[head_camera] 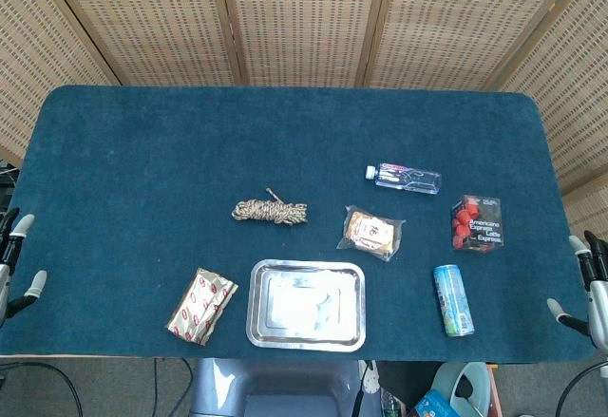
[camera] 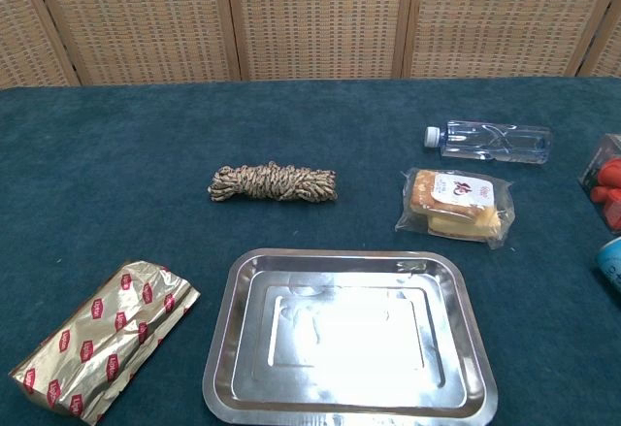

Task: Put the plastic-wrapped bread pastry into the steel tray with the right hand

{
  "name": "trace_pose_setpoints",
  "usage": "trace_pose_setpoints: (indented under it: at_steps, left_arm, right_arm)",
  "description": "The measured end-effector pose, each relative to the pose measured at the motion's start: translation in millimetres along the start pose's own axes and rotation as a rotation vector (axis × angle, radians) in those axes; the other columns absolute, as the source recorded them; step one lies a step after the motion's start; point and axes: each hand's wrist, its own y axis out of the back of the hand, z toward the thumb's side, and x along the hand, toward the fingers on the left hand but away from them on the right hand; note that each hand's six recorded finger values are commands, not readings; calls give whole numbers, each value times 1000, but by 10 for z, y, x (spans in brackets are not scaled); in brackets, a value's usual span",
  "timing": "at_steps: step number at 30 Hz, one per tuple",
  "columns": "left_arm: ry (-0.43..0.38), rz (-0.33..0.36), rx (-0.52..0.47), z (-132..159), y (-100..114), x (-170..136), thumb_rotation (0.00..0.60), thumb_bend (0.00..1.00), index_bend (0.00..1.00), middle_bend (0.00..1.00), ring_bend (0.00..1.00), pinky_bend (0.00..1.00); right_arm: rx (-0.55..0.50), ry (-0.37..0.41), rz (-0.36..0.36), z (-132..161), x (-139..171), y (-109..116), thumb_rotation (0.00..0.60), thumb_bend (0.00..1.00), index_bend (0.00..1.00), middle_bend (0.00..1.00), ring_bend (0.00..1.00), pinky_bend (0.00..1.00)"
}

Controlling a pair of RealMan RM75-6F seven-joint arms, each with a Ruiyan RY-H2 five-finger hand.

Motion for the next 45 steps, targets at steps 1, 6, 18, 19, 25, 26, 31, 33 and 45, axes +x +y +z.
trace_pose_setpoints:
  at_steps: [1, 6, 18, 19, 25, 26, 31, 33, 45]
  left_arm:
    - [0, -2, 1, 7, -2, 8, 584, 380, 0, 0, 0, 0]
    - [-1, -3, 4, 29, 3, 37, 584, 380, 0, 0, 0, 0]
    - [2, -7, 8, 32, 2, 33, 583, 379, 0, 0, 0, 0]
    - [3, -8, 9, 29, 1, 32, 584, 379, 0, 0, 0, 0]
    - [11, -3, -1, 11, 10, 33, 584, 380, 0, 0, 0, 0]
    - [11, -3, -3, 8, 10, 32, 584, 380, 0, 0, 0, 0]
    - [18, 1, -13, -28, 15, 35, 585, 380, 0, 0, 0, 0]
    - [19, -2, -12, -42, 4, 36, 584, 380, 0, 0, 0, 0]
    - [13, -10, -12, -91, -27, 63, 585, 380, 0, 0, 0, 0]
  right_arm:
    - [-4, 0, 1, 1, -6, -3, 600, 229, 58, 0, 0, 0]
    - [-16, 1, 2, -13, -52, 0, 600, 229, 58, 0, 0, 0]
    - [-9, 9, 8, 21, -79, 11, 600, 229, 58, 0, 0, 0]
    - [-8, 9, 10, 22, -81, 7, 600, 229, 58, 0, 0, 0]
    - [0, 16, 22, 50, -118, -15, 600, 229, 58, 0, 0, 0]
    - [1, 19, 24, 61, -125, -21, 600, 229, 58, 0, 0, 0]
    - [7, 24, 27, 103, -139, -30, 600, 229, 58, 0, 0, 0]
    - [11, 30, 27, 131, -142, -31, 600, 229, 58, 0, 0, 0]
    - [66, 89, 31, 471, -248, -43, 600, 229, 58, 0, 0, 0]
